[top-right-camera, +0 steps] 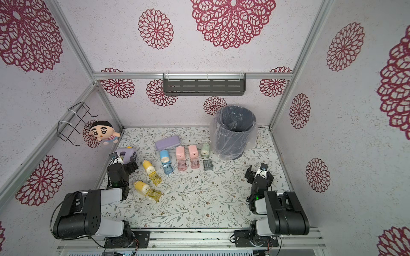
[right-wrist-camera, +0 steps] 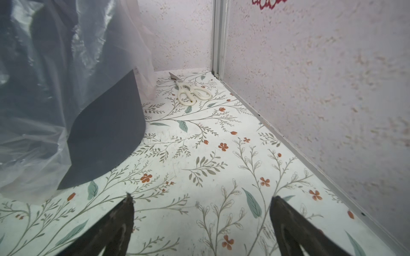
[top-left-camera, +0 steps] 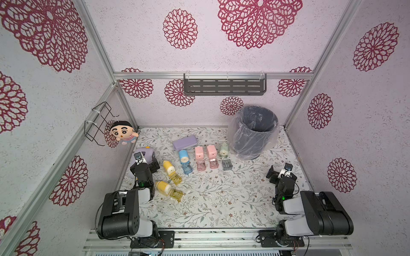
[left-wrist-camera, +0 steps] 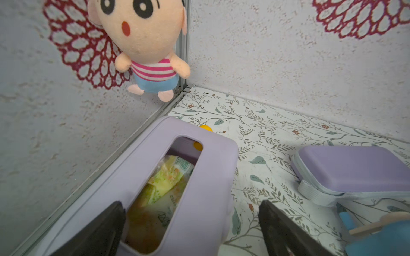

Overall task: Take out the pencil sharpener tray and clean the shavings
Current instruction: Reset both arms

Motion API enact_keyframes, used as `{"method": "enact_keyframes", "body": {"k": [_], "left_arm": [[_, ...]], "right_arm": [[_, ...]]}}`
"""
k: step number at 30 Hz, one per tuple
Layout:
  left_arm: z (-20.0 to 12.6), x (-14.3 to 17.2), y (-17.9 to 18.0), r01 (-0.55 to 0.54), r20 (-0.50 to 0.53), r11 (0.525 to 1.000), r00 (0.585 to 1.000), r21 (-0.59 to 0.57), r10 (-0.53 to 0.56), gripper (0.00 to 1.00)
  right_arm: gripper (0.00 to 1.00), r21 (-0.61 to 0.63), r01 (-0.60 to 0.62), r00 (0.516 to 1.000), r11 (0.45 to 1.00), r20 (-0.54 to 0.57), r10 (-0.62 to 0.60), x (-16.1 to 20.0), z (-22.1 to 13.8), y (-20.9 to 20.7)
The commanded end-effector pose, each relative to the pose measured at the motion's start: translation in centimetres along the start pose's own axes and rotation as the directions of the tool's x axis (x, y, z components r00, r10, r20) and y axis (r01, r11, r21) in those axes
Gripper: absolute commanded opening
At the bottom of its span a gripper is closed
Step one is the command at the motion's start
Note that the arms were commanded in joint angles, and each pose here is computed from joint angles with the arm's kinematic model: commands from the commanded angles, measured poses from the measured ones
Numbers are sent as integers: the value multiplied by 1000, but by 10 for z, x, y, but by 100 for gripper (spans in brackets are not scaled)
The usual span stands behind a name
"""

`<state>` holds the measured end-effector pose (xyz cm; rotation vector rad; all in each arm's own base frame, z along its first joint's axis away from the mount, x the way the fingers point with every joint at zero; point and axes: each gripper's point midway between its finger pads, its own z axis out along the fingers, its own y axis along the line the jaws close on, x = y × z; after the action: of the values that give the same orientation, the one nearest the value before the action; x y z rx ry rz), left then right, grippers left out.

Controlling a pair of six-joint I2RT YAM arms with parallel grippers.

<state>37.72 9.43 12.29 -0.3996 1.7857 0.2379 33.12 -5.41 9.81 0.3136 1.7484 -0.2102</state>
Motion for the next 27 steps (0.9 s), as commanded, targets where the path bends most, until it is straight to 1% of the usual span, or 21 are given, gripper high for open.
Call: {"method": "enact_keyframes", "body": {"k": [1,2,3,4,5,6,8,9,27], "left_arm": [[10,-5,-22,-38,13,994,999,101,37,97],[15,-2,-28,-57,-4,990,998,128,58,97],[20,0,-30,-76,-9,989,997,127,78,97],[18,0,-27,-58,-8,991,998,119,59,97],[19,1,-24,-49,-25,994,998,101,51,97],[19,2,-24,-50,-28,994,998,99,53,97],[20,-1,-24,-59,-3,994,998,96,60,97],[20,0,-24,-58,-11,994,998,97,59,97],[19,0,-24,-58,-9,994,998,96,59,97]], "right_arm": [[99,-48,-34,989,998,142,41,-30,-1,8],[99,-54,-32,987,998,154,39,-31,0,10],[99,-57,-25,989,998,147,33,-32,1,11],[99,-54,-17,994,998,109,22,-27,7,13],[99,-65,-4,995,998,95,10,-26,12,17],[99,-84,12,996,996,84,-5,-26,17,23],[99,-98,47,999,994,23,-45,-21,29,32],[99,-96,65,998,993,3,-65,-19,33,35],[99,-94,81,997,992,14,-80,-20,30,38]]}}
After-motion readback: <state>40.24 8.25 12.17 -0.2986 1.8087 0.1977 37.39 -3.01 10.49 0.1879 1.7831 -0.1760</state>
